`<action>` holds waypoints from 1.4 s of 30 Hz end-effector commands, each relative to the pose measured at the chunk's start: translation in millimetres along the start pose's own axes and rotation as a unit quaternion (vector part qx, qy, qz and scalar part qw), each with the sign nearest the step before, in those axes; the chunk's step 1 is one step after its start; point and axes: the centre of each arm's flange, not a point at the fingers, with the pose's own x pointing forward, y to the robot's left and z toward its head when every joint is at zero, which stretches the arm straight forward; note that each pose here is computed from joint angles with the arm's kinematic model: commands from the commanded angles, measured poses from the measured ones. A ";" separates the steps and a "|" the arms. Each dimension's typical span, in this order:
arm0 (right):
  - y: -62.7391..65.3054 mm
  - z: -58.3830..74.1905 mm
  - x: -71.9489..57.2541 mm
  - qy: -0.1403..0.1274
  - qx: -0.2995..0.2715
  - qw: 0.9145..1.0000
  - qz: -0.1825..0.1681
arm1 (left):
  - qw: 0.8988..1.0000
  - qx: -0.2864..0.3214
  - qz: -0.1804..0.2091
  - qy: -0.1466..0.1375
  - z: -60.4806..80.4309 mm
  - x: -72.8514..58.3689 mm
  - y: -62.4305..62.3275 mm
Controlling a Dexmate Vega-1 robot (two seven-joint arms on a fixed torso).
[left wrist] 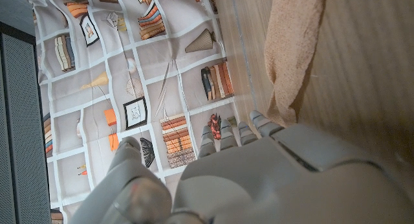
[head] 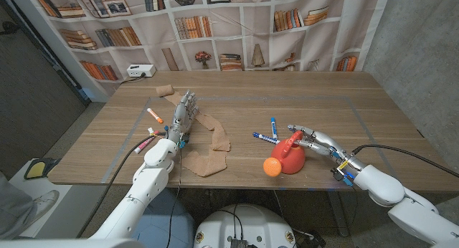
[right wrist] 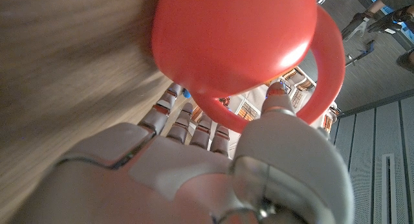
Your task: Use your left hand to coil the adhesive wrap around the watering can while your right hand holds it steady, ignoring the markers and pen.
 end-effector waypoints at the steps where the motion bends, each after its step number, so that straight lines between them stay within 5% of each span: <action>1: 2.0 2.4 3.0 -0.008 0.011 1.000 0.001 | 1.000 -0.001 -0.001 0.002 -2.0 1.0 -0.9; 42: 5.8 5.6 3.6 -0.020 0.037 0.999 -0.011 | 1.000 -0.006 0.000 0.006 -6.2 -3.2 -6.0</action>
